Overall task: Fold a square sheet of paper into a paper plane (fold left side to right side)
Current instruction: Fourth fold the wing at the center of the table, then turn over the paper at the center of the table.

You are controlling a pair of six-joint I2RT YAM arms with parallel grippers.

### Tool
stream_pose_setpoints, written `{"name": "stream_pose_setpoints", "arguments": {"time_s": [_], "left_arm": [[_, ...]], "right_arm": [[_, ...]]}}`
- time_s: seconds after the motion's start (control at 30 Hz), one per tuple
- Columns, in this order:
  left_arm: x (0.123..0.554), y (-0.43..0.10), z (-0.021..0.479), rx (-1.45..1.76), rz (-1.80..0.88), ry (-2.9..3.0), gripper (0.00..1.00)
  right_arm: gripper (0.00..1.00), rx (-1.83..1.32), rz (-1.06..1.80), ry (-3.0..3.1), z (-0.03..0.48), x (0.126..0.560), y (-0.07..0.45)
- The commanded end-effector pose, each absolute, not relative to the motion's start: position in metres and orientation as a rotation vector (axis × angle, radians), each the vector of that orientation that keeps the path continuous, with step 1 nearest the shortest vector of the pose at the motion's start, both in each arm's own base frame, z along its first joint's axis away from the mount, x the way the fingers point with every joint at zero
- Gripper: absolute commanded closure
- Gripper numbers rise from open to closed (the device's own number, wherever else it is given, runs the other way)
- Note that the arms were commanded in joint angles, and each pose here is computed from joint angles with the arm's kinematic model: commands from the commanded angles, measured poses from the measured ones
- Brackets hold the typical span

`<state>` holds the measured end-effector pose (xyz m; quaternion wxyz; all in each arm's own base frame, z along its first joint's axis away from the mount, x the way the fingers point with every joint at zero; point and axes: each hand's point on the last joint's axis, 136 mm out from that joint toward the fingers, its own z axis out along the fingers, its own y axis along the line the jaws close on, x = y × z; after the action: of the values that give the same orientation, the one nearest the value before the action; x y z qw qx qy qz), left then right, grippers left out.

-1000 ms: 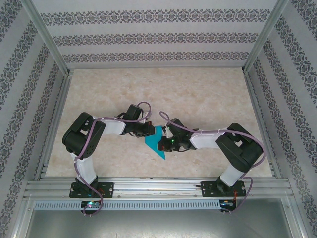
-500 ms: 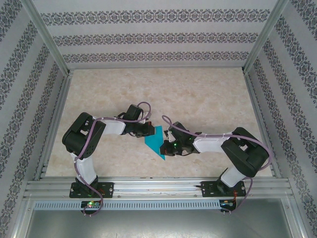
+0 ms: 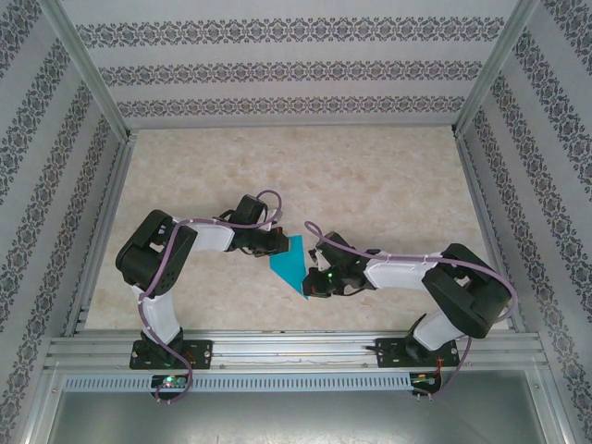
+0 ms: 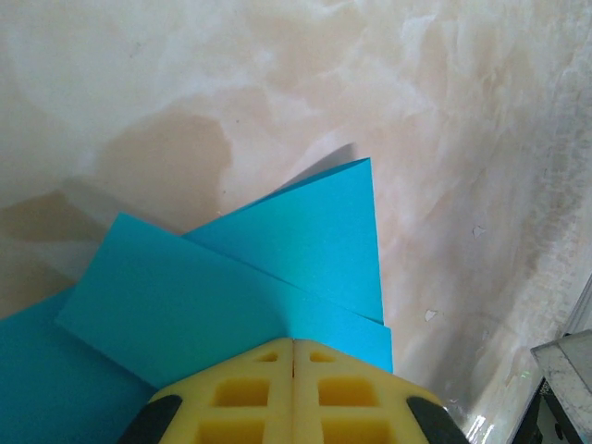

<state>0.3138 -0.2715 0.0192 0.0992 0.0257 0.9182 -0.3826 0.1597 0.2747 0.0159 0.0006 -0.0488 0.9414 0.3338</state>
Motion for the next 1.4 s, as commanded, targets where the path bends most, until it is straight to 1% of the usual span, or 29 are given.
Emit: {"name": "stream_pose_setpoints", "arguments": {"time_s": [0.0,0.03,0.1,0.23,0.3,0.4,0.47,0.57,0.7,0.9,1.13,1.17,1.23,1.37], "left_arm": [[0.316,-0.250,0.005,0.027,-0.982,2.761,0.98],[0.317,-0.251,0.007,0.028,-0.994,2.755,0.98],[0.319,-0.257,0.015,0.040,-1.038,2.728,0.96],[0.327,-0.271,0.044,0.079,-1.137,2.654,0.90],[0.334,-0.279,0.067,0.104,-1.186,2.599,0.86],[0.342,-0.286,0.101,0.143,-1.234,2.510,0.80],[0.346,-0.284,0.119,0.151,-1.223,2.462,0.74],[0.348,-0.270,0.136,0.131,-1.152,2.413,0.66],[0.341,-0.241,0.140,0.085,-1.000,2.391,0.59],[0.323,-0.208,0.142,0.030,-0.902,2.364,0.51],[0.314,-0.188,0.138,-0.012,-0.853,2.373,0.48],[0.314,-0.187,0.139,-0.017,-0.854,2.369,0.47],[0.314,-0.185,0.140,-0.025,-0.857,2.365,0.46],[0.315,-0.181,0.144,-0.048,-0.881,2.344,0.44]], "right_arm": [[1.00,-0.148,0.971,3.077,0.009,0.133,0.255],[1.00,-0.148,0.992,3.052,0.015,0.138,0.257],[0.94,-0.158,1.049,2.980,0.032,0.150,0.262],[0.82,-0.156,1.129,2.846,0.063,0.175,0.263],[0.75,-0.164,1.142,2.778,0.073,0.189,0.258],[0.66,-0.214,1.137,2.718,0.079,0.204,0.253],[0.61,-0.244,1.125,2.689,0.078,0.212,0.252],[0.56,-0.308,1.138,2.654,0.074,0.220,0.259],[0.55,-0.390,1.155,2.643,0.066,0.228,0.271],[0.54,-0.428,1.179,2.649,0.052,0.238,0.284],[0.55,-0.432,1.232,2.650,0.042,0.244,0.295],[0.56,-0.432,1.238,2.647,0.042,0.245,0.297],[0.61,-0.438,1.253,2.640,0.044,0.245,0.299],[0.81,-0.435,1.248,2.623,0.049,0.248,0.298]]}}
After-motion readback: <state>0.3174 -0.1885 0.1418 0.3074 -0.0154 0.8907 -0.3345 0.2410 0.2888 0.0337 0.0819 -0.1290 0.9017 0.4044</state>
